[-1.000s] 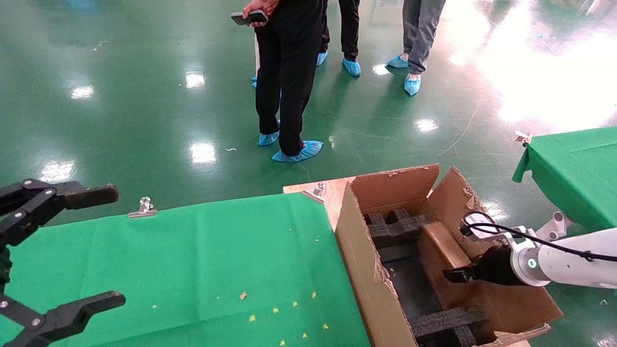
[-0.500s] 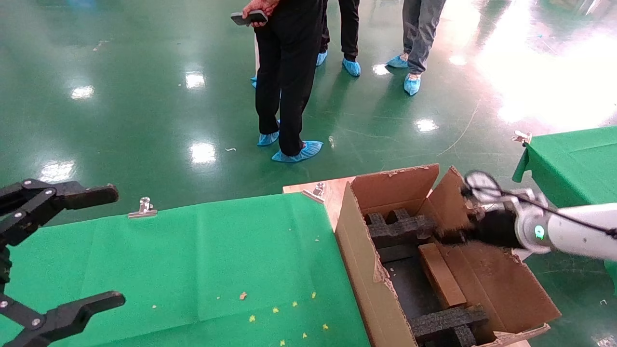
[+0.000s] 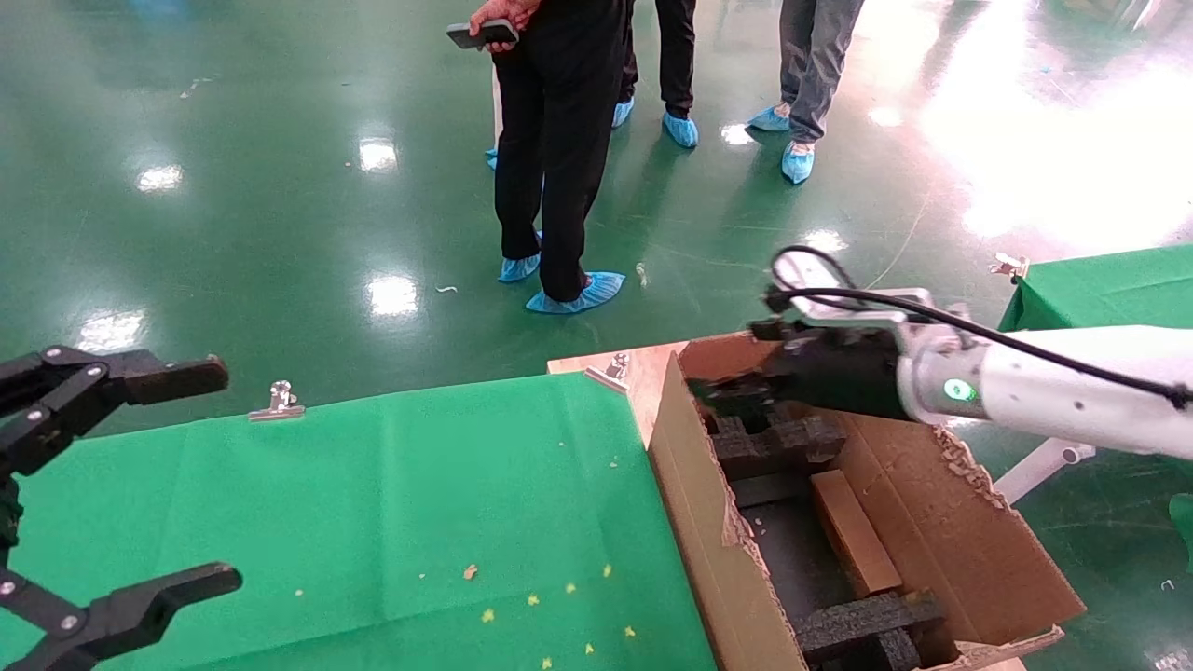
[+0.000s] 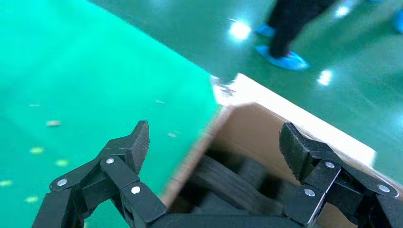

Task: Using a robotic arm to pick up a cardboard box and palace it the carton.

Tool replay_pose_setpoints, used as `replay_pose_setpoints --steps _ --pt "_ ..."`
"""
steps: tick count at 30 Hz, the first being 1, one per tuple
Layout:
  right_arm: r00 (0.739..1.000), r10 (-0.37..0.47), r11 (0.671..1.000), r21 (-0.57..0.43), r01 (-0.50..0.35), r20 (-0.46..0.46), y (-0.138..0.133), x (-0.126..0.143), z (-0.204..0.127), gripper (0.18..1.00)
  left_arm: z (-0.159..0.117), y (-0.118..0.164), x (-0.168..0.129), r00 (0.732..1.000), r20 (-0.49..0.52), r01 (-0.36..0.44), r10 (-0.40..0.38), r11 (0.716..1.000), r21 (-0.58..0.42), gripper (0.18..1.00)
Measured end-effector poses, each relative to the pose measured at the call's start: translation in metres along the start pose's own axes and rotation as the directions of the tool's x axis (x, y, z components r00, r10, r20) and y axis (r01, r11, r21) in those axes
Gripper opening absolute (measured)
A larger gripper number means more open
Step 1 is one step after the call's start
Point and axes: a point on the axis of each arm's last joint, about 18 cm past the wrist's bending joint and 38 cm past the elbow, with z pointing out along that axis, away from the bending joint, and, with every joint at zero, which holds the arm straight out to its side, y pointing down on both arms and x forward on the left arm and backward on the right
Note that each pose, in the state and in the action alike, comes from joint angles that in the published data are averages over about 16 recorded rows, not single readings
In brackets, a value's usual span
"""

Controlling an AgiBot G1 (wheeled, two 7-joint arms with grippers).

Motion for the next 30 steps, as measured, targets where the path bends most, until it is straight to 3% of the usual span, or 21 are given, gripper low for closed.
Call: replay_pose_setpoints --steps 10,23,30 --pt "0.981 -0.082 0.997 0.027 0.078 0.178 -0.026 -0.042 0.007 1.001 0.000 0.000 0.000 1.000 0.000 0.000 0.000 1.000 0.000 1.000" --pt "0.971 -0.090 0.996 0.043 0.082 0.222 -0.031 -0.050 0.007 1.001 0.000 0.000 0.000 1.000 0.001 0.000 0.000 1.000 0.000 1.000" --pt "0.949 -0.107 0.993 0.081 0.087 0.296 -0.039 -0.065 0.005 1.001 0.000 0.000 0.000 1.000 0.001 0.000 0.000 1.000 0.000 1.000"
